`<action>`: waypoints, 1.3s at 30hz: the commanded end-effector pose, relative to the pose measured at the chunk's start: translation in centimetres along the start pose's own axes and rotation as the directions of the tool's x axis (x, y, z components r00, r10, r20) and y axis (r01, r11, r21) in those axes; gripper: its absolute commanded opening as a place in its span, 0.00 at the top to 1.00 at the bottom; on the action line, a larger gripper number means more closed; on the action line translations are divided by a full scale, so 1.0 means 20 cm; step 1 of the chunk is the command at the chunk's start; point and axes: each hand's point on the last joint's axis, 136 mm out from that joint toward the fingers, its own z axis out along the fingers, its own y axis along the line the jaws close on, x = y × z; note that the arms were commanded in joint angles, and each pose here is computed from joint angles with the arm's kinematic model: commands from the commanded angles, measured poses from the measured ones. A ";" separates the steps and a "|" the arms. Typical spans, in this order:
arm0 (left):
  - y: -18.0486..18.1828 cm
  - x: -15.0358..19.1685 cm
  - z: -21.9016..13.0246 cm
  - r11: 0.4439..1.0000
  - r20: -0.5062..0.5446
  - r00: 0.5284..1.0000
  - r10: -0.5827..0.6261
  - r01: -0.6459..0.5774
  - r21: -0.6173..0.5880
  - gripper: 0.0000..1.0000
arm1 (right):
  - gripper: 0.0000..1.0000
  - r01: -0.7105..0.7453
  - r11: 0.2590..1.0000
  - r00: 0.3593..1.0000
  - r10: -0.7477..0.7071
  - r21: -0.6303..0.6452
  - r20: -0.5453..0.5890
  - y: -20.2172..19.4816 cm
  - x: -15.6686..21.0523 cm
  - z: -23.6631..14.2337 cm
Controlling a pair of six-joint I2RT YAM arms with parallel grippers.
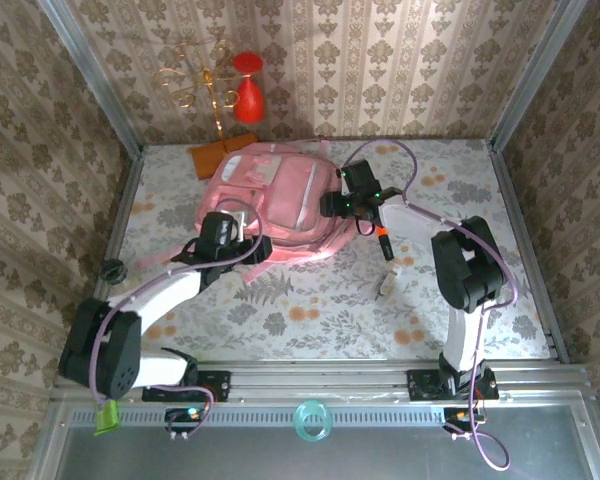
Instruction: Pack the student bag
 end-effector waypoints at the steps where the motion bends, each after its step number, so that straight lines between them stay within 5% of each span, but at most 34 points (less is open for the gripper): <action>1: 0.06 -0.05 -0.12 0.997 0.072 0.997 0.017 -0.011 -0.082 0.31 | 0.34 0.092 0.995 0.994 -0.094 0.046 0.055 0.11 -0.01 -0.25; 9: 0.34 -0.23 -0.24 0.972 0.217 0.968 -0.127 0.165 -0.165 0.27 | 0.35 -0.009 0.943 1.000 0.000 -0.333 -0.028 0.88 0.34 -0.28; 14: 0.45 -0.31 -0.30 0.952 0.295 0.937 -0.184 0.245 -0.185 0.26 | 0.44 -0.094 0.917 0.995 0.075 -0.387 -0.066 1.10 0.44 -0.15; 28: 0.48 -0.32 -0.33 0.953 0.311 0.930 -0.196 0.256 -0.165 0.26 | 0.59 -0.211 0.901 0.977 0.183 -0.380 -0.108 1.21 0.51 0.20; 39: 0.46 -0.32 -0.32 0.959 0.301 0.933 -0.197 0.247 -0.139 0.26 | 0.57 -0.140 0.981 0.990 0.142 -0.135 0.008 1.01 0.45 0.22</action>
